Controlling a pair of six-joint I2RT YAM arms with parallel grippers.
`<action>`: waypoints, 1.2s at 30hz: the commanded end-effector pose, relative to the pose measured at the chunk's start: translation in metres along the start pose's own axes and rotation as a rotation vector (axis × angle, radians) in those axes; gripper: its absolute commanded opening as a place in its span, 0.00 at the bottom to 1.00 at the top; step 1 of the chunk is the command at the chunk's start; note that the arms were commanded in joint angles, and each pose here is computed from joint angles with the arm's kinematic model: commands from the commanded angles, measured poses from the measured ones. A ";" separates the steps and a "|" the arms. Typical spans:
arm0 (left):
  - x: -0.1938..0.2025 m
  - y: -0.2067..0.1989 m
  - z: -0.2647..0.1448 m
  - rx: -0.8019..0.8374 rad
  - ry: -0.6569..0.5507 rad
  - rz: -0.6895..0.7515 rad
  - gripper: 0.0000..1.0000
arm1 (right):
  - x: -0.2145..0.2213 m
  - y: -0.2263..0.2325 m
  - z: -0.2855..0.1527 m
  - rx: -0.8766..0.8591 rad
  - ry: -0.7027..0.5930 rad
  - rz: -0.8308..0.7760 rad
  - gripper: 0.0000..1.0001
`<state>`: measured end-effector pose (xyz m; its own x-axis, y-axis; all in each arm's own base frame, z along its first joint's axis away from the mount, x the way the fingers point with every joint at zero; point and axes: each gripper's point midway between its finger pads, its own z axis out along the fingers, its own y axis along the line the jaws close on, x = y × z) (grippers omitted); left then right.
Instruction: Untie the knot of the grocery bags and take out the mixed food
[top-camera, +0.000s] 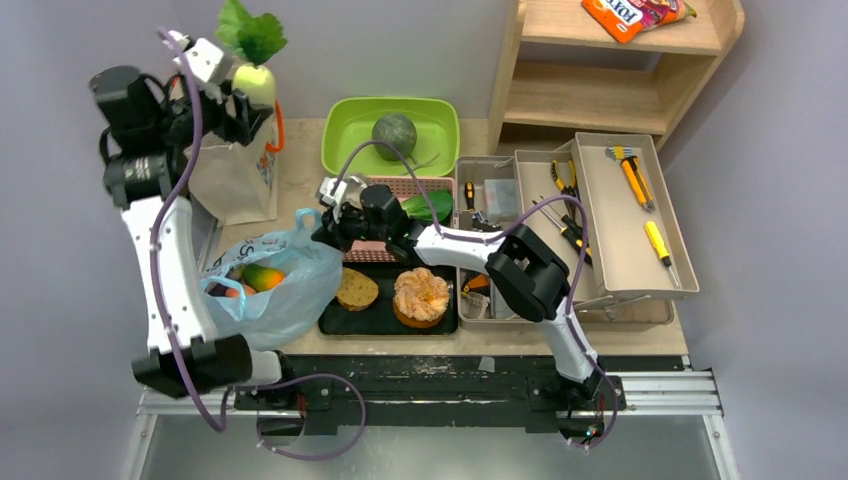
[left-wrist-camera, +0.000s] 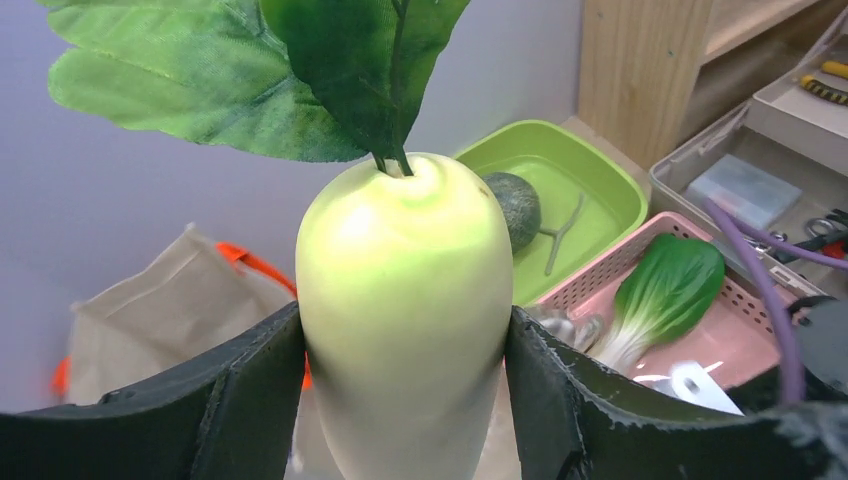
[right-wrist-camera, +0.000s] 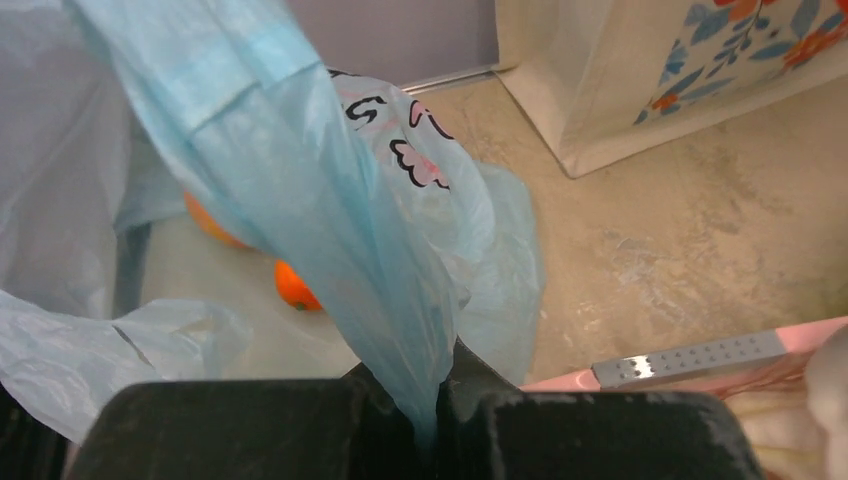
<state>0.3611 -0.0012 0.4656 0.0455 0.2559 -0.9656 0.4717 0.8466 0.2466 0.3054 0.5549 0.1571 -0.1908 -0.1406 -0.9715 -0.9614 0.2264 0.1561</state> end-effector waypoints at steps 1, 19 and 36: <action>0.005 -0.002 0.057 0.125 -0.023 0.052 0.02 | -0.049 0.014 -0.012 -0.003 -0.112 -0.339 0.00; 0.151 -0.188 0.125 0.909 0.353 0.131 0.07 | -0.030 0.046 -0.010 -0.014 -0.087 -0.717 0.00; 0.081 -0.145 0.115 0.638 0.312 0.117 1.00 | -0.030 0.046 -0.004 -0.015 -0.080 -0.673 0.00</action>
<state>0.4036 -0.1813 0.2678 -0.1573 0.5958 -0.7876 0.9527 0.3015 0.0378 0.2628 0.5610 0.1523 0.4414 -0.2402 -0.8646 -0.8837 0.0506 -0.4653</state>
